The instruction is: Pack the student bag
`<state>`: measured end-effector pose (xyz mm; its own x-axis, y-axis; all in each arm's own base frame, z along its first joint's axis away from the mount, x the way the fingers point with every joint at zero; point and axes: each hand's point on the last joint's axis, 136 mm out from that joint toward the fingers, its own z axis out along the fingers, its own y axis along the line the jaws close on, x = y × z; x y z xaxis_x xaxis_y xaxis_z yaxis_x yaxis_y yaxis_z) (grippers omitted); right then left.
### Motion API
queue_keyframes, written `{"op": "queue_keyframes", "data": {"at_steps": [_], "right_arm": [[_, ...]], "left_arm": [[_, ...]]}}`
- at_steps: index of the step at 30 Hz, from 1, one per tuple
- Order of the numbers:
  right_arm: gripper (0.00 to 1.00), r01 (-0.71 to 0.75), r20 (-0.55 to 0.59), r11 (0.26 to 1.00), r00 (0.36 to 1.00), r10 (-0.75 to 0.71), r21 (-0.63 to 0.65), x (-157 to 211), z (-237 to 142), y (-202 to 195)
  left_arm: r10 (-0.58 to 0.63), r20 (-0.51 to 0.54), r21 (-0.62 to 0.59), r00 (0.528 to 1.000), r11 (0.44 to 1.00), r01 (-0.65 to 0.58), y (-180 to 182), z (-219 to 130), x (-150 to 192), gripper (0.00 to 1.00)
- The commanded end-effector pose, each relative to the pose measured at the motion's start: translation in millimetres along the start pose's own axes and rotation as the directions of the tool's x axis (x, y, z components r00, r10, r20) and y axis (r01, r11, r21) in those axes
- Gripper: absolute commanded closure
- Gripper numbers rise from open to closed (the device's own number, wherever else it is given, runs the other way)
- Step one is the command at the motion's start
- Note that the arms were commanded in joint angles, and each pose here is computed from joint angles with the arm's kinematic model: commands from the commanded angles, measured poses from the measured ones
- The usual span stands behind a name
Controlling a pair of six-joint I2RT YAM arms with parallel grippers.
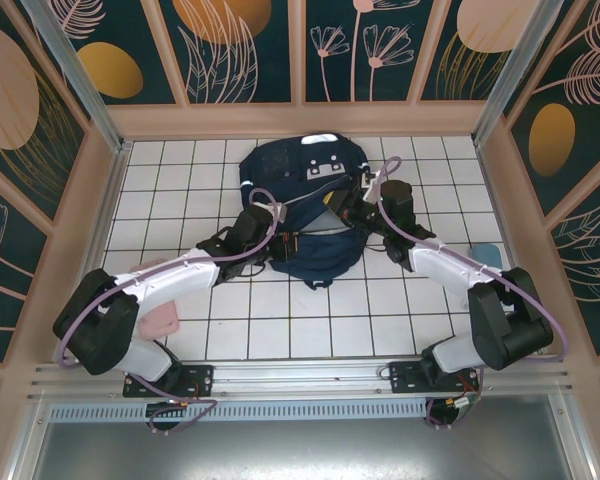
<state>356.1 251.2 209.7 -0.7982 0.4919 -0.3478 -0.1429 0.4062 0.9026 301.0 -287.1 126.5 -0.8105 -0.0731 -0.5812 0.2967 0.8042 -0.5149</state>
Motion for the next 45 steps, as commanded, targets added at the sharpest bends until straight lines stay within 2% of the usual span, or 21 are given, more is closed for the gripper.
{"op": "queue_keyframes", "data": {"at_steps": [1,7,15,22,24,27,33,35,41,43,45], "right_arm": [[0.89,0.082,0.137,0.994,0.988,-0.071,-0.077,-31.5,-12.5,44.0],[0.95,0.082,0.204,0.996,0.976,-0.076,-0.020,-39.0,-20.1,31.5],[0.95,0.089,0.246,0.995,0.965,-0.096,0.042,-43.2,-33.9,21.3],[0.95,0.088,0.226,0.995,0.970,-0.095,0.040,-38.1,-34.1,17.4],[0.95,0.089,0.222,0.995,0.970,-0.094,0.035,-36.4,-34.5,17.2],[0.96,0.090,0.213,0.996,0.973,-0.093,0.020,-32.4,-35.9,17.5],[0.96,0.107,0.206,0.994,0.972,-0.109,0.020,-27.5,-41.0,17.1],[0.96,0.108,0.199,0.994,0.974,-0.108,0.011,-26.1,-40.8,18.6],[0.96,0.097,0.166,0.995,0.982,-0.093,-0.016,-17.1,-32.0,19.6],[0.95,0.096,0.159,0.995,0.983,-0.092,-0.017,-15.9,-29.1,19.2],[0.95,0.099,0.151,0.995,0.984,-0.095,-0.018,-14.8,-26.5,19.7]], "left_arm": [[0.003,0.003,-0.143,1.000,0.990,-0.003,32.6,-8.8,7.5,1.00],[-0.014,0.016,-0.220,1.000,0.975,0.017,54.2,-15.5,7.2,1.00],[-0.055,0.037,-0.298,0.998,0.952,0.063,97.6,-27.3,-1.9,1.00],[-0.059,0.101,-0.348,0.993,0.933,0.091,117.8,-27.1,-33.2,1.00],[-0.051,0.124,-0.364,0.991,0.926,0.094,119.5,-25.0,-43.3,0.93],[-0.054,0.154,-0.375,0.987,0.921,0.109,120.8,-19.5,-55.1,0.92],[-0.037,0.148,-0.412,0.988,0.906,0.096,124.3,-6.9,-71.8,0.93],[-0.037,0.161,-0.428,0.986,0.898,0.103,123.6,-12.2,-78.7,0.80],[-0.069,0.179,-0.530,0.981,0.834,0.156,144.9,-51.8,-54.6,0.26],[-0.090,0.193,-0.571,0.977,0.800,0.186,158.4,-67.8,-42.3,0.14],[-0.128,0.206,-0.603,0.970,0.764,0.229,174.7,-82.0,-28.6,0.07]]}}
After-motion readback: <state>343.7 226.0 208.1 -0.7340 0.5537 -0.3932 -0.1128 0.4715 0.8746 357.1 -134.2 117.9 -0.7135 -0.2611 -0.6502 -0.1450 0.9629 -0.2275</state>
